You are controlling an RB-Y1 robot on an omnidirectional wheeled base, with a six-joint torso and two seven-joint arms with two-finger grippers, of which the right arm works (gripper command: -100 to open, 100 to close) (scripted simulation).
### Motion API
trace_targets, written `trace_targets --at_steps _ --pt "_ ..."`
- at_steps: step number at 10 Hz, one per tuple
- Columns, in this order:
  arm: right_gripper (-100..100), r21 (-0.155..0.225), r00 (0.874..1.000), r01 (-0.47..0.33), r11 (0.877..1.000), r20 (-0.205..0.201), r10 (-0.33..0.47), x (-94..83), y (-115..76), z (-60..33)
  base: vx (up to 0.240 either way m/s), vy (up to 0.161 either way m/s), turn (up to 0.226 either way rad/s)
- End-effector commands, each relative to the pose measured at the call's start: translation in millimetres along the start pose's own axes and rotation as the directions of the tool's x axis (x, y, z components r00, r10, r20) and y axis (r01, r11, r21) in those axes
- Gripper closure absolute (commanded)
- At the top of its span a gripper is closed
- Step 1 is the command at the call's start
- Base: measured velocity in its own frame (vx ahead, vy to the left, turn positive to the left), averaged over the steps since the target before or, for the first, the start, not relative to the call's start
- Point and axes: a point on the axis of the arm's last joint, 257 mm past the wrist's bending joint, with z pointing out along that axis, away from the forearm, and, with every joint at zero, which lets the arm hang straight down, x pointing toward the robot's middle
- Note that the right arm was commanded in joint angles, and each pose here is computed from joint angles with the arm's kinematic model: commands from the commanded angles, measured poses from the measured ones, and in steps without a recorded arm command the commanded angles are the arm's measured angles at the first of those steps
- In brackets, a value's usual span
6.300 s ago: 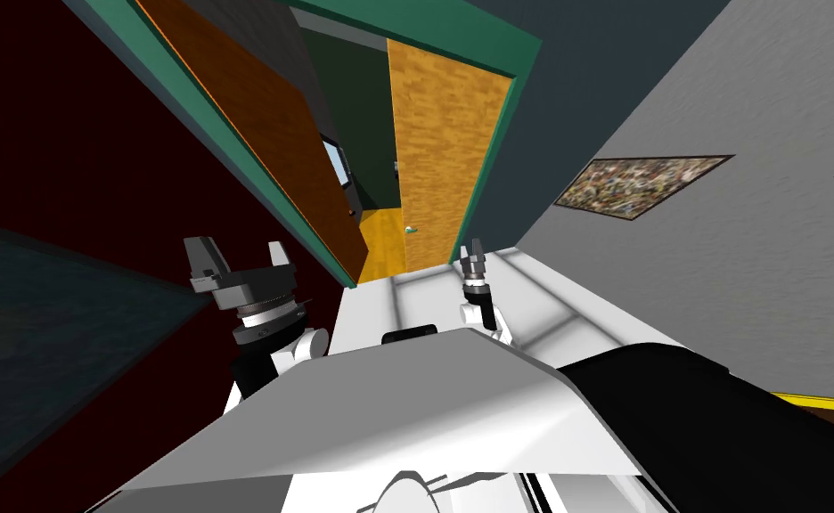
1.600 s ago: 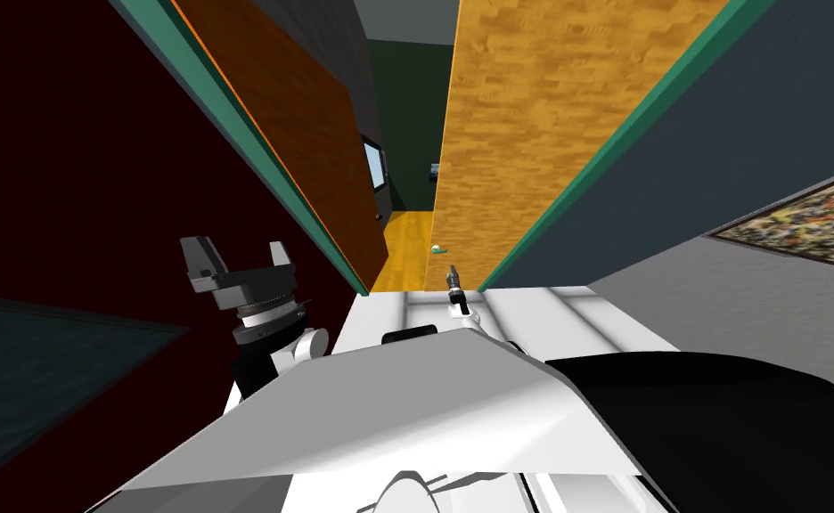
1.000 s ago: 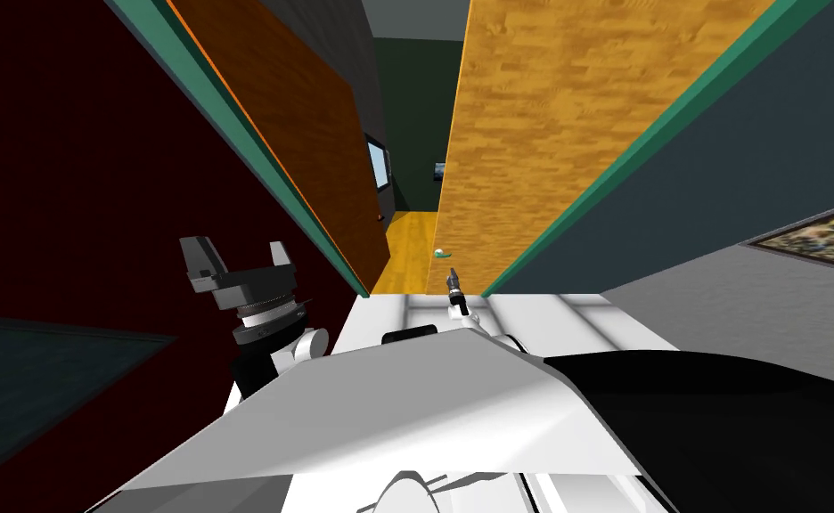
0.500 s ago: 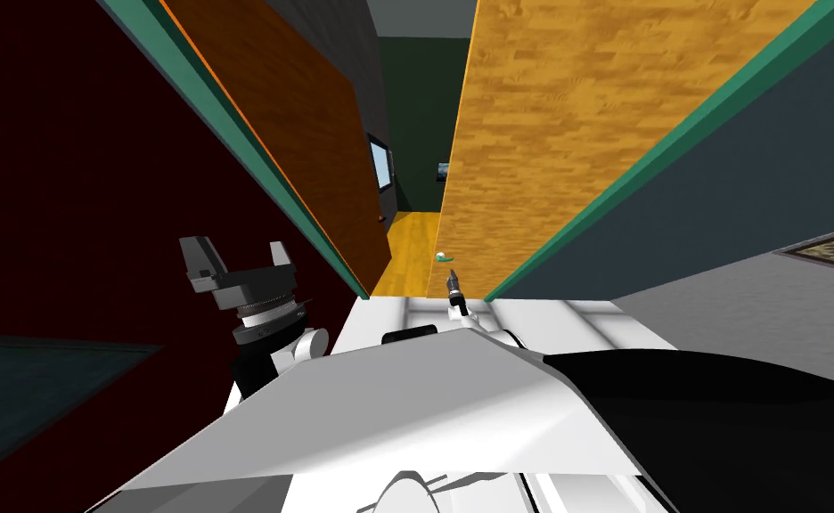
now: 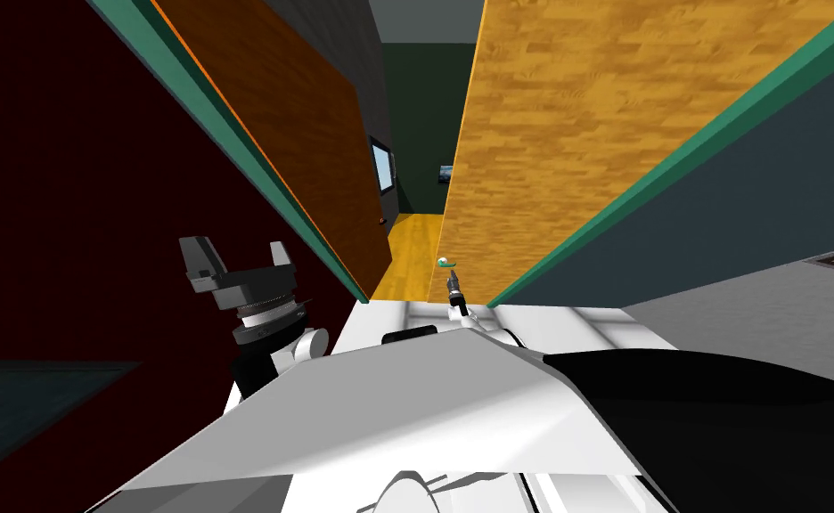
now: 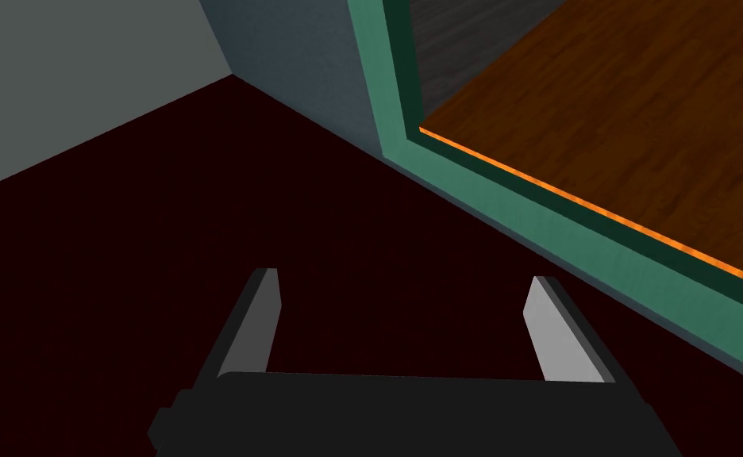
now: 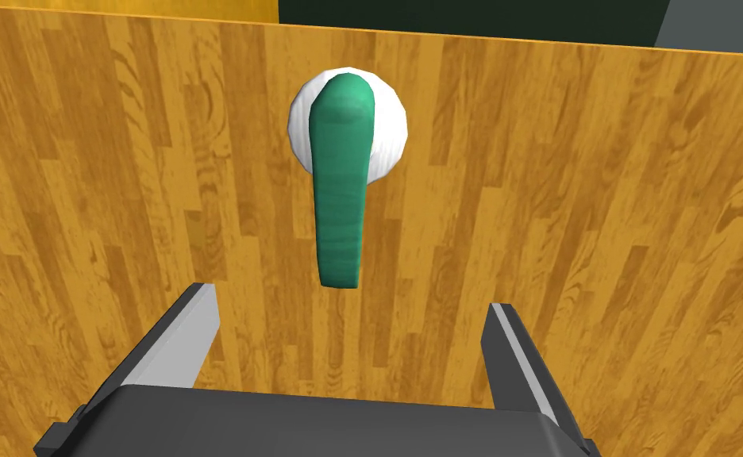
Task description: Push the door open
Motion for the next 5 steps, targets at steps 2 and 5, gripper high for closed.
trace_targets --at_steps 2,5 --pt "-100 0.001 1.0 0.0 1.0 0.007 0.0 -2.4 -0.6 -0.4 0.195 -0.045 0.027" --pt "-100 0.003 1.0 0.0 1.0 0.014 0.0 -4.9 -1.4 -1.1 0.197 -0.05 0.026"
